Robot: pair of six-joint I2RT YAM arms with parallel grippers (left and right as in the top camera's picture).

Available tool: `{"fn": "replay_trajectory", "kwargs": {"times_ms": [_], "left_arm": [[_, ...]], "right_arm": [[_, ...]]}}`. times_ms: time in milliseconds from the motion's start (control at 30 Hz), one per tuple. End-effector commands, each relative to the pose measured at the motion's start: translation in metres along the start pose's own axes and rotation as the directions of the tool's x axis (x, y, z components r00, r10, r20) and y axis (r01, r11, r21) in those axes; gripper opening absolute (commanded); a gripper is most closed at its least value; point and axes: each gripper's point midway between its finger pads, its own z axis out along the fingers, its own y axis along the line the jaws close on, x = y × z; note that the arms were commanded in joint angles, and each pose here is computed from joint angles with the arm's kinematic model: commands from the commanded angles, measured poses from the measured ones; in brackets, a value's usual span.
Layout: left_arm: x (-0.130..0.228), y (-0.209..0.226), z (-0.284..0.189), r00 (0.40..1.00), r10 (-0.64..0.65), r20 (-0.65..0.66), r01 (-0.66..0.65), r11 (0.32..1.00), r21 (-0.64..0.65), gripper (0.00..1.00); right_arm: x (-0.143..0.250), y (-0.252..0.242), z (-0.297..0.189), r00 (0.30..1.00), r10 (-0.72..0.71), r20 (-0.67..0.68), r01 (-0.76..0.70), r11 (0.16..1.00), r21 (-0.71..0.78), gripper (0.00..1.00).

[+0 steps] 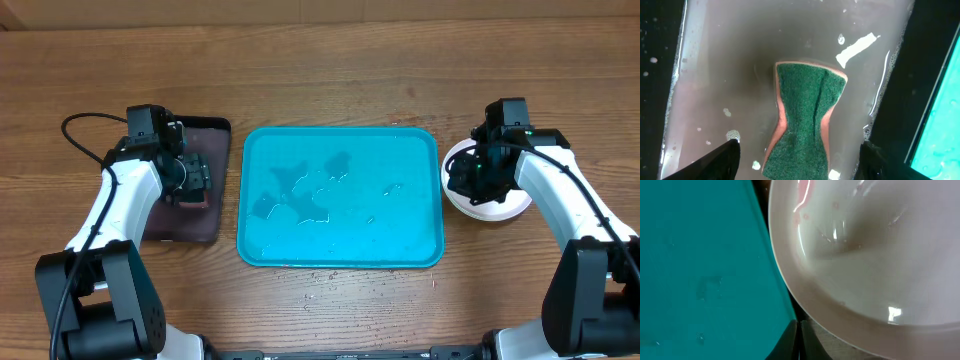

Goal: Clean dirty plates on tray and stack at the side
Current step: 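Release the plate and pull the right gripper back from the stack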

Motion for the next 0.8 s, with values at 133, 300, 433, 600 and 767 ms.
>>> {"fn": "replay_trajectory", "kwargs": {"times_ms": [133, 300, 433, 600, 767], "left_arm": [[0.0, 0.002, -0.006, 1.0, -0.022, 0.015, 0.022, 1.0, -0.002, 0.77], [0.0, 0.002, -0.006, 1.0, -0.022, 0.015, 0.022, 1.0, -0.002, 0.77], [-0.001, 0.002, -0.006, 1.0, -0.022, 0.016, 0.022, 1.0, -0.003, 0.77], [-0.001, 0.002, -0.006, 1.0, -0.022, 0.016, 0.022, 1.0, -0.003, 0.77], [-0.001, 0.002, -0.006, 1.0, -0.022, 0.016, 0.022, 1.0, -0.002, 0.77]], "right_arm": [[0.018, -0.006, -0.001, 0.999, 0.001, -0.054, 0.0, 1.0, 0.026, 0.04], [0.03, -0.013, 0.015, 0.997, -0.003, -0.071, 0.005, 0.999, 0.031, 0.04], [0.031, -0.017, 0.032, 0.999, -0.032, -0.039, 0.033, 0.999, 0.02, 0.04], [0.024, -0.017, 0.044, 0.998, -0.064, 0.018, 0.064, 0.998, 0.004, 0.04], [0.021, 0.0, 0.046, 0.992, -0.123, 0.041, 0.126, 0.989, -0.075, 0.04]]}}
